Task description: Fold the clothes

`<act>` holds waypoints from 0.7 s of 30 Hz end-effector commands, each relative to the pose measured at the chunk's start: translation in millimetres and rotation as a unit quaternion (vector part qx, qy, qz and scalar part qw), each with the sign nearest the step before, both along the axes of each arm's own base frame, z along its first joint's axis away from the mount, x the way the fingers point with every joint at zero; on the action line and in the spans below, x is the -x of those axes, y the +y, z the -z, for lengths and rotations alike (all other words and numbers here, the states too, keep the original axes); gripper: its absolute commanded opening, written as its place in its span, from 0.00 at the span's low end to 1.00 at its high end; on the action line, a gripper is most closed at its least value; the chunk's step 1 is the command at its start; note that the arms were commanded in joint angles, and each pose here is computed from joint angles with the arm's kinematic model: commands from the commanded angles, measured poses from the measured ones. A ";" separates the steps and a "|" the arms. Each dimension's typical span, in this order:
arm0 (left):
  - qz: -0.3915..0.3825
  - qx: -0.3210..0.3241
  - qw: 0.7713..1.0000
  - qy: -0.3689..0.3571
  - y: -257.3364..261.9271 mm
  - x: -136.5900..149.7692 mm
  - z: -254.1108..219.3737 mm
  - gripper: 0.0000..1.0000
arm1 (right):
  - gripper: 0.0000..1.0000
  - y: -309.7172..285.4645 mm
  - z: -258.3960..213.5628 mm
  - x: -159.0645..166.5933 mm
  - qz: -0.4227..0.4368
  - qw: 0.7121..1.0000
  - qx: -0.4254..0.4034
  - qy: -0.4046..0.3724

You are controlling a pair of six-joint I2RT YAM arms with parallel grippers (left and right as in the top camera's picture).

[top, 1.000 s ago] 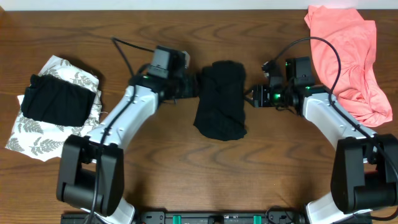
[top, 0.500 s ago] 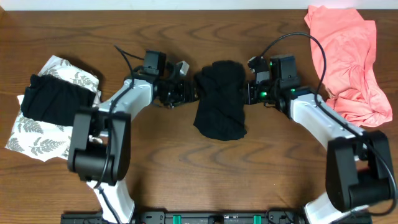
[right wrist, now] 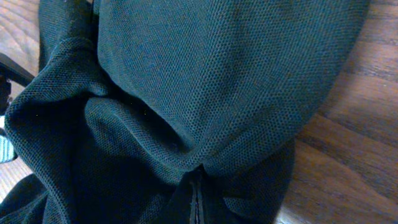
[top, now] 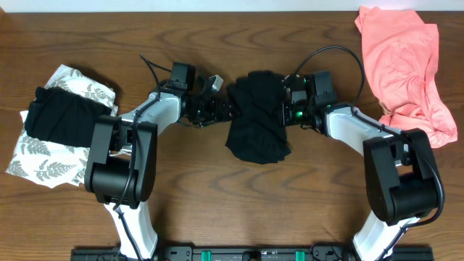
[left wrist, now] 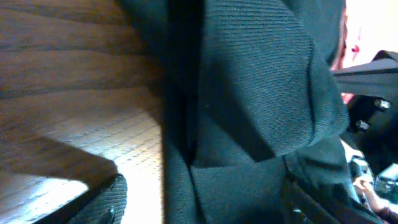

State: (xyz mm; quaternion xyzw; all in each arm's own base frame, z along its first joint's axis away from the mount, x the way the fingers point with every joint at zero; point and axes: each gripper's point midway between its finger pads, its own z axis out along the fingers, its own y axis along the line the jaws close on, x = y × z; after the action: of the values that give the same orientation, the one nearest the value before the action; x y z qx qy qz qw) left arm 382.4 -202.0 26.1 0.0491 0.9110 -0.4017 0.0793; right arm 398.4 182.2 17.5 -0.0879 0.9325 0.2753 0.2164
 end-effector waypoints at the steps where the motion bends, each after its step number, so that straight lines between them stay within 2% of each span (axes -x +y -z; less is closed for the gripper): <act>1: -0.011 -0.027 1.000 0.002 11.7 -3.1 14.5 0.86 | 0.01 -1.9 16.0 6.0 0.008 1.000 0.022 0.021; 11: -0.045 -0.052 0.998 -0.003 35.9 -16.4 23.1 0.91 | 0.01 -2.7 18.2 8.6 0.008 0.999 0.029 0.026; 19: -0.034 -0.024 0.997 0.060 -3.4 0.5 64.0 0.91 | 0.01 -3.4 19.8 11.4 0.008 0.999 0.031 0.033; 21: -0.028 0.003 0.997 0.073 -15.2 3.5 67.9 0.91 | 0.01 -3.4 20.0 11.8 0.008 0.999 0.031 0.034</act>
State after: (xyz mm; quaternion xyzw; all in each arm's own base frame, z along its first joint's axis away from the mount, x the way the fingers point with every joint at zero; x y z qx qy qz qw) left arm 412.2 -218.0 26.4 0.0540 0.8913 -0.4349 0.1164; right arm 397.3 180.6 16.2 -0.0854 0.9366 0.2670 0.2103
